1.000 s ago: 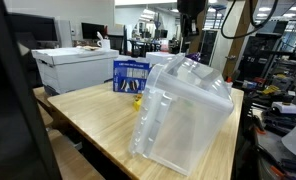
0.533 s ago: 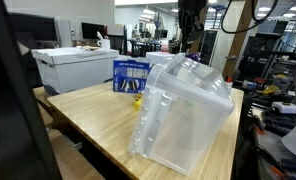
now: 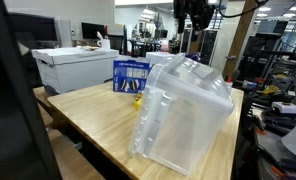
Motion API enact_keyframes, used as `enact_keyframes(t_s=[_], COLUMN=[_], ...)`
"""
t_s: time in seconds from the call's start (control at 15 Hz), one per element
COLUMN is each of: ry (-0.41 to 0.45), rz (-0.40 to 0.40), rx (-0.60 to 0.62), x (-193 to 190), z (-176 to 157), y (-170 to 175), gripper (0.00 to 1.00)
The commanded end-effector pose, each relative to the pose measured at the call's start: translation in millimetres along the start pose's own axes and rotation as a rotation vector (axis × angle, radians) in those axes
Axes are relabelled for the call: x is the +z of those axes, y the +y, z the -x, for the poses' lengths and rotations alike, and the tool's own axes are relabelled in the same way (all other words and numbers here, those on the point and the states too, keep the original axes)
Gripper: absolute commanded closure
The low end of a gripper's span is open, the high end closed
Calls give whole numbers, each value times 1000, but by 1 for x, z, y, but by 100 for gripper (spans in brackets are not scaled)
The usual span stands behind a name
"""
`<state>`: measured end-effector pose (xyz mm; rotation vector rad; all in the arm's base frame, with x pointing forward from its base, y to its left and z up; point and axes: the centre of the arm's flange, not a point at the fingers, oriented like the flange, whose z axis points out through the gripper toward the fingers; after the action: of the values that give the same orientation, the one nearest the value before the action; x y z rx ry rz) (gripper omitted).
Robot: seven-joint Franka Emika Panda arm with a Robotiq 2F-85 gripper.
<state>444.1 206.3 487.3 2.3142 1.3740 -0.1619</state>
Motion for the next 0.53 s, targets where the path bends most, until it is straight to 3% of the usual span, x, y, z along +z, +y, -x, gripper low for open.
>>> enact_keyframes(t_s=[0.0,0.47], ry=[43,108], rz=[-72,-169], rx=[-168,-422], x=[-10,-11], z=[7,-13], y=[10,18], gripper=[3,0])
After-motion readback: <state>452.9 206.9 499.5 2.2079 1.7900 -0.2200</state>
